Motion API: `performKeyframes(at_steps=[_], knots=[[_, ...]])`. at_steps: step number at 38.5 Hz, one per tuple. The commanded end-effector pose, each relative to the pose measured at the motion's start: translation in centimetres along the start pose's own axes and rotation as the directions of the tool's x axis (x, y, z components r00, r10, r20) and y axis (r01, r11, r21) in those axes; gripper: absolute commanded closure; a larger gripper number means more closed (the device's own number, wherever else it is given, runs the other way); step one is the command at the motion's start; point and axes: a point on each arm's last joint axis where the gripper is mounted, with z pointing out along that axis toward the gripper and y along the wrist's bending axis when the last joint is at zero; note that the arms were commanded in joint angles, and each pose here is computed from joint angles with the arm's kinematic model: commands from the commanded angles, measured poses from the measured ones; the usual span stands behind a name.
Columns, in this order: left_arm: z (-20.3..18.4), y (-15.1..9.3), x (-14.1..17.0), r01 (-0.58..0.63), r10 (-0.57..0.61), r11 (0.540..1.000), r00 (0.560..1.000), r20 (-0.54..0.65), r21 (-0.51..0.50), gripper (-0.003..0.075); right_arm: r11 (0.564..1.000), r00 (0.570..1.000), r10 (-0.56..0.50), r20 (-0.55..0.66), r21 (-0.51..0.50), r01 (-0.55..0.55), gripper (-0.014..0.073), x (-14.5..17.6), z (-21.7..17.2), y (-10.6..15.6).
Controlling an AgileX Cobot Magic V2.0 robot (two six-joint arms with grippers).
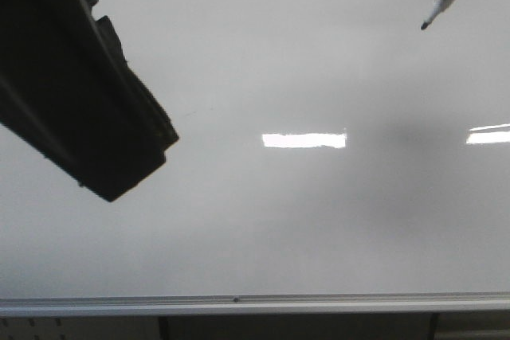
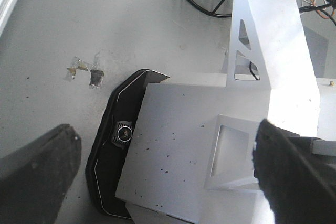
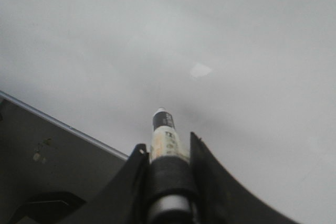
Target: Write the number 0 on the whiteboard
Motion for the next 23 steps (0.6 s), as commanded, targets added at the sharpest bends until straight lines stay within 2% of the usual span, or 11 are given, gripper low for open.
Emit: performKeyframes(at_steps=[1,12,23], knots=[[-1.3,-1.2,-1.1,-0.02,0.02,1.0,0.996,0.082,0.011,0.0083,1.0,0.995,0.002,0.103,0.02,-0.004,0.0654,-2.4,-1.6,-0.2],[-1.3,-1.2,-1.1,-0.02,0.019,1.0,0.996,0.084,0.009,0.0083,1.0,0.998,-0.002,0.07,0.007,0.002,0.0654,-5.7,0.6,-1.1],[-1.3,-1.2,-1.1,-0.02,0.019,1.0,0.996,0.084,0.009,0.0083,1.0,0.999,0.0,0.046,0.002,0.0,0.0654,-7.3,3.1,-1.9]])
